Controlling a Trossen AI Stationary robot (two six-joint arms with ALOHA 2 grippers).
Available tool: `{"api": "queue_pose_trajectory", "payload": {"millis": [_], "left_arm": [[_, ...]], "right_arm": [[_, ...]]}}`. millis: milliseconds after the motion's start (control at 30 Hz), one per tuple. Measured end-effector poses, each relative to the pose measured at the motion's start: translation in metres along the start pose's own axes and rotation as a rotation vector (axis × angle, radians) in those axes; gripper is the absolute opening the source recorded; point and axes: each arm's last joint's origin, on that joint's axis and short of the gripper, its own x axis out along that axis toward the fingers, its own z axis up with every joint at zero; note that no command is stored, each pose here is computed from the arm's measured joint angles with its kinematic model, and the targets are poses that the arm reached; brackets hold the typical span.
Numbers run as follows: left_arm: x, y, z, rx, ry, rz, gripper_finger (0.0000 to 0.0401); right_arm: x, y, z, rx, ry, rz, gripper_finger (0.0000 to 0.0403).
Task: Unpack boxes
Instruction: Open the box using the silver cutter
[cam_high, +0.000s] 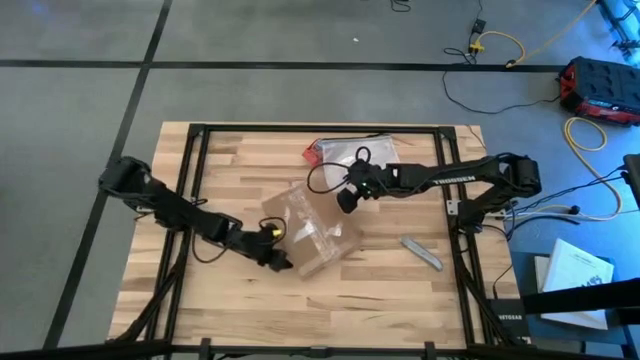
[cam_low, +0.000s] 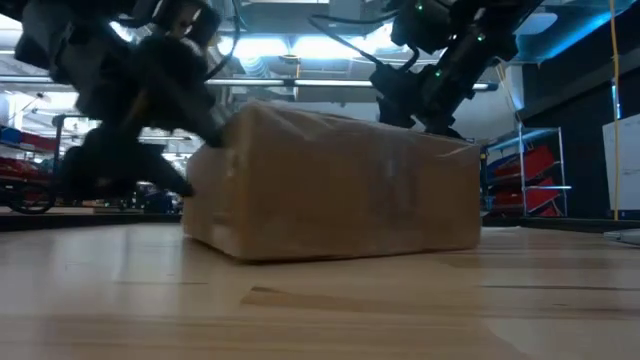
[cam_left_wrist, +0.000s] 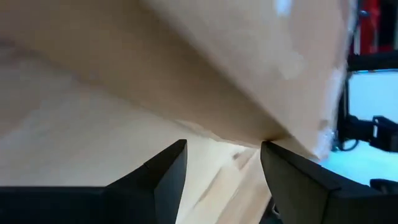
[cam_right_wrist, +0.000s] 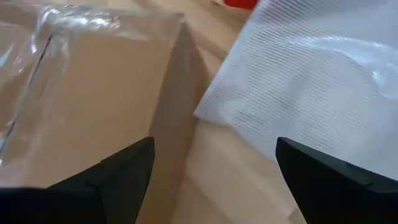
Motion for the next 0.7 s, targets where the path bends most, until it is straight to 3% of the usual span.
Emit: {"api": "queue_pose_trajectory", "payload": {"millis": [233,400,600,700], "left_arm": [[0.017,-0.024,0.013,0.198,-0.071,-0.132,0.0193],[0.006,-0.044,0.032,0.405,-0.185,-0.255,0.0192],[-0.021,-0.051,0.049,0.628,-0.254,-0.220,0.0174],[-0.035,-0.045,0.063,0.678,-0.272,-0.120,0.0160]], "right_arm": [[-0.010,0.030,0.005,-0.176,-0.087,0.250,0.0323],[-0.033,0.054,0.002,-0.315,-0.115,0.351,0.0323],[-0.061,0.071,-0.017,-0.467,-0.105,0.411,0.0323],[-0.067,0.072,-0.034,-0.530,-0.033,0.331,0.0323]]}}
